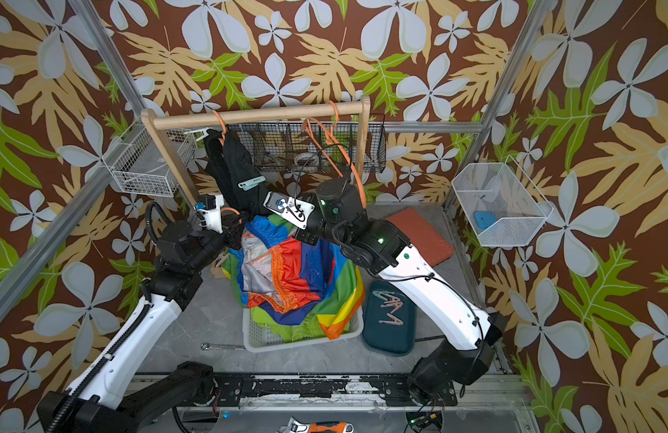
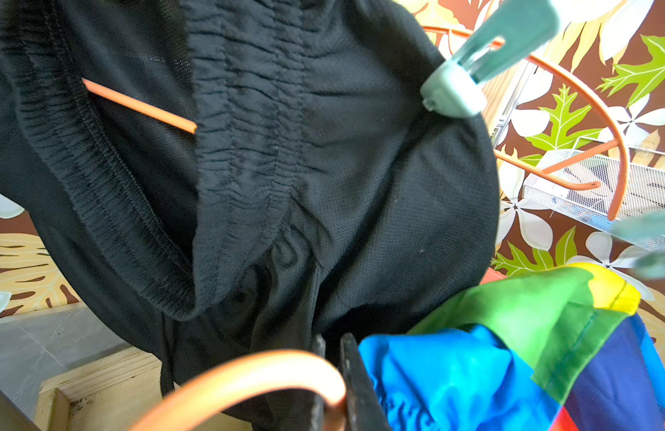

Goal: Remove the clothespins securing shorts to the hanger
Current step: Remove the clothespin from the hanger, then place the clothespin in the storage box.

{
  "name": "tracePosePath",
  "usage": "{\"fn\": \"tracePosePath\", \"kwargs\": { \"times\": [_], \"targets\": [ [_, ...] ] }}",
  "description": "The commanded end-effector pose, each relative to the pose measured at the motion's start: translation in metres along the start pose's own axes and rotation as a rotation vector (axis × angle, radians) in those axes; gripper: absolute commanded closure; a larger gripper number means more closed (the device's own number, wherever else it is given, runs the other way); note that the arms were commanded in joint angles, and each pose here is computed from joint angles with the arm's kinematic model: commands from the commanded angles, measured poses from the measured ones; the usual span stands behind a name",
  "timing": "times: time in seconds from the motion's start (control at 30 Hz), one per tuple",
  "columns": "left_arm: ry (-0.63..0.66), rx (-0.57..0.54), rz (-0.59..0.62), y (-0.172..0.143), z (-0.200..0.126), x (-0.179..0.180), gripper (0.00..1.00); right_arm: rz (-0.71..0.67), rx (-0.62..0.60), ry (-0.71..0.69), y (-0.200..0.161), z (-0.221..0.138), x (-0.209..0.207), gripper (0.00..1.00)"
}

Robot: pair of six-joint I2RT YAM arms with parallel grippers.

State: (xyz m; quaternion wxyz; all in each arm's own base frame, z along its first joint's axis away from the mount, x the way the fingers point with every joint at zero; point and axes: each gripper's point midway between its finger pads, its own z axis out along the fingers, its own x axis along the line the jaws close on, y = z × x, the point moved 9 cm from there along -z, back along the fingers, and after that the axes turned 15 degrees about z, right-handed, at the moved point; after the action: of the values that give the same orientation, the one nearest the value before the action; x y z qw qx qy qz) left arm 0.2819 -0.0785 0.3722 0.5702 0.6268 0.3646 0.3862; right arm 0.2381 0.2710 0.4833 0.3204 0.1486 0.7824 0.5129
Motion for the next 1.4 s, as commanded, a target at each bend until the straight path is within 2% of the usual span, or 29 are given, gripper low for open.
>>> {"fn": "tracePosePath", "kwargs": {
  "times": [0.0, 0.3, 0.53, 0.73, 0.9, 1.0, 1.13, 1.37],
  "targets": [
    [0.005, -0.031, 0.003, 0.007, -0.001, 0.001, 1.0, 0.061, -0.011, -0.093, -0.004, -0.021, -0.013, 0.95],
    [0.04, -0.033, 0.024, 0.01, -0.005, 0.003, 1.0, 0.404, 0.06, -0.335, -0.095, -0.082, -0.019, 0.94],
    [0.069, -0.046, 0.041, 0.014, -0.011, 0.004, 1.0, 0.68, 0.205, -0.557, -0.201, -0.099, 0.007, 0.94],
    [0.073, -0.054, 0.046, 0.016, -0.014, 0.003, 1.0, 0.986, 0.208, -0.722, -0.292, -0.111, 0.027, 0.92],
    [0.076, -0.056, 0.049, 0.016, -0.014, 0.003, 1.0, 1.18, 0.215, -0.744, -0.347, -0.109, 0.035, 0.89],
    [0.076, -0.056, 0.05, 0.016, -0.014, 0.004, 1.0, 1.221, 0.233, -0.75, -0.363, -0.105, 0.039, 0.84],
    [0.076, -0.058, 0.052, 0.016, -0.015, 0.003, 1.0, 1.228, 0.247, -0.76, -0.367, -0.104, 0.04, 0.67],
    [0.07, -0.06, 0.051, 0.017, -0.015, 0.003, 1.0, 1.181, 0.187, -0.727, -0.345, -0.109, 0.032, 0.44]
  ]
}}
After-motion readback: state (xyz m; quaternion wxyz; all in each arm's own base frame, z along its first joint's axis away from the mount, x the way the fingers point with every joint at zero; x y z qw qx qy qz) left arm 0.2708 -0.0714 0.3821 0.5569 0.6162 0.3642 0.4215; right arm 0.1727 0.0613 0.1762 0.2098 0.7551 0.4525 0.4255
